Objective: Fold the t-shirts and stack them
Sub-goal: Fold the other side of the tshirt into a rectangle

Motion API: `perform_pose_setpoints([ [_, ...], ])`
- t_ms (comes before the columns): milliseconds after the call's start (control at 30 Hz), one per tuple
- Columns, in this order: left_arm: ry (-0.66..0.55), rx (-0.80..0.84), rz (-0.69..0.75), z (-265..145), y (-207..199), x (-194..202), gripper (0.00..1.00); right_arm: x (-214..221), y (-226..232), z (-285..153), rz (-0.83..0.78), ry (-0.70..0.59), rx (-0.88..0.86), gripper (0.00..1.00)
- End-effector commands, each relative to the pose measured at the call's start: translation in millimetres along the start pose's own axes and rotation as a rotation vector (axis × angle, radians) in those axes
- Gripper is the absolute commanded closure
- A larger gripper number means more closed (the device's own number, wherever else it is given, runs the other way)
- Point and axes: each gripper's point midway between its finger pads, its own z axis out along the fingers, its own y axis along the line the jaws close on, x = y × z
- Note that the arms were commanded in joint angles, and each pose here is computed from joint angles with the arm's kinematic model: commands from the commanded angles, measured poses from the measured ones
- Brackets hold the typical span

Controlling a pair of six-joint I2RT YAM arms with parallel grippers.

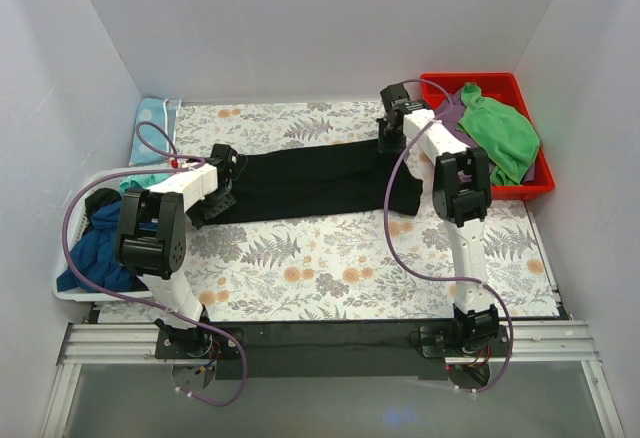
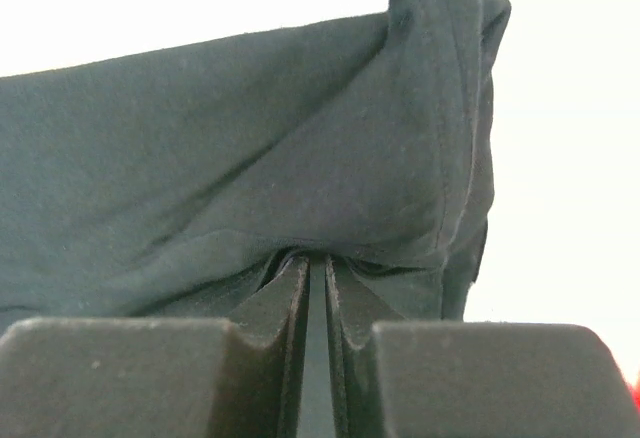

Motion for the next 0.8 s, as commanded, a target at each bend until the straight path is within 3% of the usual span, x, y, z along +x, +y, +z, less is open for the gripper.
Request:
perform_pose_setpoints([
  [0, -0.020, -0.013, 0.007, -3.5, 13.8, -8.9, 0.28, -47.5, 23.2, -4.0, -0.016, -0.114, -0.147, 0.84],
  [100, -0.018, 0.005, 0.010, -5.3, 9.9, -10.1, 0.28, -65.5, 33.8, -8.7, -0.029, -0.175, -0.220, 0.84],
  [300, -0.020, 0.055, 0.014, -8.2, 1.5, -13.1, 0.28, -98.9, 66.5, -69.8, -0.095, -0.360, -0.469, 0.84],
  [467, -0.018, 0.080, 0.021, -8.2, -4.4, -13.8, 0.28, -102.3, 88.6, -105.4, -0.140, -0.399, -0.639, 0.82],
  [600, -0.032, 0.107, 0.022, -10.8, -9.6, -18.7, 0.28, -100.7, 62.8, -115.0, -0.106, -0.423, -0.486, 0.81],
  [767, -0.071, 0.156, 0.012, -19.9, -20.6, -34.8, 0.27, -52.5, 25.1, -112.7, -0.091, -0.330, -0.311, 0.78],
])
